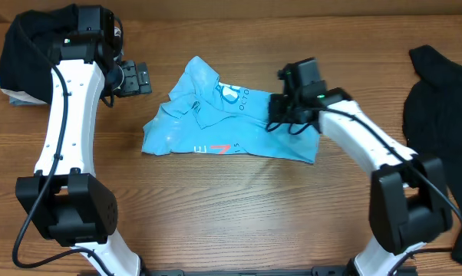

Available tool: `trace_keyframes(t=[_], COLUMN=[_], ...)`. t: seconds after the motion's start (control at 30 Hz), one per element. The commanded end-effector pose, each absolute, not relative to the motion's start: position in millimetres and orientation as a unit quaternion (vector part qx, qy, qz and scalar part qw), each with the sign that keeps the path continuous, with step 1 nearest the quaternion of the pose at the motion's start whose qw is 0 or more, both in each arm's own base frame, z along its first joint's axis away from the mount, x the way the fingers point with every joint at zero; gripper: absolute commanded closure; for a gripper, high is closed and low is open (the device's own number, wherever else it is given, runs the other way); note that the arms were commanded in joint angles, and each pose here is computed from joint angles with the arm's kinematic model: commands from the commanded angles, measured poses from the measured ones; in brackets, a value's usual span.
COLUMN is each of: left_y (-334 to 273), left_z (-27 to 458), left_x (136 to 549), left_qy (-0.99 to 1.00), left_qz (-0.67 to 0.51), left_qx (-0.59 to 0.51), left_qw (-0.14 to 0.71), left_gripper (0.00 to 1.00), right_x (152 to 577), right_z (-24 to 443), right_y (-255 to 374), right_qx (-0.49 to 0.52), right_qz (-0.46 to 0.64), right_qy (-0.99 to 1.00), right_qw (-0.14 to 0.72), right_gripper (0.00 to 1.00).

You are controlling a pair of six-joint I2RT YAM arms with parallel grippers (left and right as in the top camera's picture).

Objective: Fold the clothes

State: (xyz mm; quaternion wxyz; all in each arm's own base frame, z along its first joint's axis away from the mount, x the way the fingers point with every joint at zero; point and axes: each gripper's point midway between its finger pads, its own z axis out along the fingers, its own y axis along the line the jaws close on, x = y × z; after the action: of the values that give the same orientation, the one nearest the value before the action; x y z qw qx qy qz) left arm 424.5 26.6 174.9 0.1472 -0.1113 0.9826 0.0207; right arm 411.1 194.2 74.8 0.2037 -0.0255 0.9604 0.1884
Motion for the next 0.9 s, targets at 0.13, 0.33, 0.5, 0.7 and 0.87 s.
trace_keyframes(t=[0.13, 0.33, 0.5, 0.7, 0.87], left_y=[7, -29, -54, -68, -76], left_z=[144, 112, 77, 28, 1], left_x=[432, 440, 445, 462, 467], left_qy=[0.991, 0.990, 0.982, 0.975, 0.974], left_qz=[-0.032, -0.113, -0.143, -0.124, -0.126], left_qx=[-0.068, 0.030, 0.103, 0.172, 0.181], left_qw=[0.107, 0.082, 0.062, 0.062, 0.055], left_gripper=[0.00, 0.00, 0.00, 0.00, 0.00], right_x=[405, 419, 425, 426, 427], right_z=[108, 148, 151, 146, 145], right_y=[227, 189, 141, 101, 96], right_qx=[-0.036, 0.004, 0.041, 0.074, 0.070], right_qz=[0.224, 0.212, 0.191, 0.174, 0.168], right_qy=[0.953, 0.955, 0.961, 0.964, 0.965], right_qw=[0.201, 0.206, 0.197, 0.185, 0.187], right_gripper=[0.18, 0.00, 0.00, 0.00, 0.00])
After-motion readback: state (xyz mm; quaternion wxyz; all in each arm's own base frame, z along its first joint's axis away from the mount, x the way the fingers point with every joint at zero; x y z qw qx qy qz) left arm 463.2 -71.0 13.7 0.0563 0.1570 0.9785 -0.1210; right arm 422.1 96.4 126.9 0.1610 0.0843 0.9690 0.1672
